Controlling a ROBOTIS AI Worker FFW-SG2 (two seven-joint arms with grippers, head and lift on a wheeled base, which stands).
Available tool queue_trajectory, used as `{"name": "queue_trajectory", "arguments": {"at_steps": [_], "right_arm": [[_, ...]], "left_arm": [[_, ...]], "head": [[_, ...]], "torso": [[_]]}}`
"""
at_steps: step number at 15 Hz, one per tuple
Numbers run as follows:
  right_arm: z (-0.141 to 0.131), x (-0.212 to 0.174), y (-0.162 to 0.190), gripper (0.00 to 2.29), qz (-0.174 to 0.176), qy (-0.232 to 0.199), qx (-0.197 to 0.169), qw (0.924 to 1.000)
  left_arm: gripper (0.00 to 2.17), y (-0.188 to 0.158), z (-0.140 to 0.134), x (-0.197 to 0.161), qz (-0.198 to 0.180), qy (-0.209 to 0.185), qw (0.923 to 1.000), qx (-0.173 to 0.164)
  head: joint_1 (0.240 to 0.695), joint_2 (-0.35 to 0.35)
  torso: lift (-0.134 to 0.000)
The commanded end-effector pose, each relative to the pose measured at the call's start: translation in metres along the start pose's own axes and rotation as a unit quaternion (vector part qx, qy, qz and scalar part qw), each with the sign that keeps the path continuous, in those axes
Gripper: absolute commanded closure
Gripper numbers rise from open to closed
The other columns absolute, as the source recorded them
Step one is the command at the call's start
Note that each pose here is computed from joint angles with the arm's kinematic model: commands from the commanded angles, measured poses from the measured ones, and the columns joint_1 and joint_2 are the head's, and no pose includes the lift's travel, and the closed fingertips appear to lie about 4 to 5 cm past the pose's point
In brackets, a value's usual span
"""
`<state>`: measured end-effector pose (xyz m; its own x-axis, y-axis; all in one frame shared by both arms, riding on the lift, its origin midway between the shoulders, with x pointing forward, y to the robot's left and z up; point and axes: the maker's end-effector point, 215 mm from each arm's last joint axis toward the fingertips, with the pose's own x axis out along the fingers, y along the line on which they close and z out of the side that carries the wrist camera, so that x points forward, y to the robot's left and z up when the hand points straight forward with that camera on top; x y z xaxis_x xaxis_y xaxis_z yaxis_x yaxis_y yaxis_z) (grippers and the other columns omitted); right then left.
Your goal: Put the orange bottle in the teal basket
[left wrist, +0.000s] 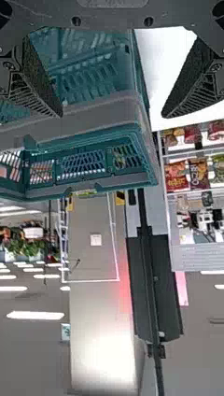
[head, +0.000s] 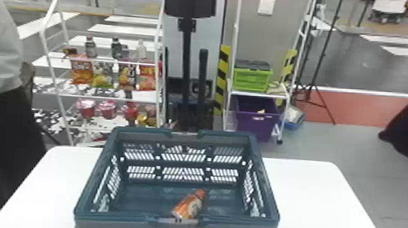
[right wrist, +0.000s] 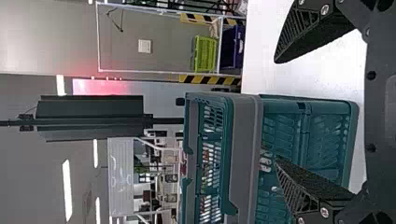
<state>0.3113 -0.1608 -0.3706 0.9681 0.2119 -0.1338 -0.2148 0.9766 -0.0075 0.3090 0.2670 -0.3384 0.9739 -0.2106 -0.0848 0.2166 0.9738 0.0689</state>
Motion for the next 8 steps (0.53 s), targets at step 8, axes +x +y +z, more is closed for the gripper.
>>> {"name": "queue_trajectory", "arguments": {"at_steps": [8], "right_arm": [[-0.013,0.002,0.005,0.12,0.014,0.01,0.014,0.9997]], "left_arm": [[0.11,-0.032,-0.003,-0.016,0.052,-0.036,0.9974,-0.036]], "head": [[0.499,0.0]], "torso": [[0.0]]}}
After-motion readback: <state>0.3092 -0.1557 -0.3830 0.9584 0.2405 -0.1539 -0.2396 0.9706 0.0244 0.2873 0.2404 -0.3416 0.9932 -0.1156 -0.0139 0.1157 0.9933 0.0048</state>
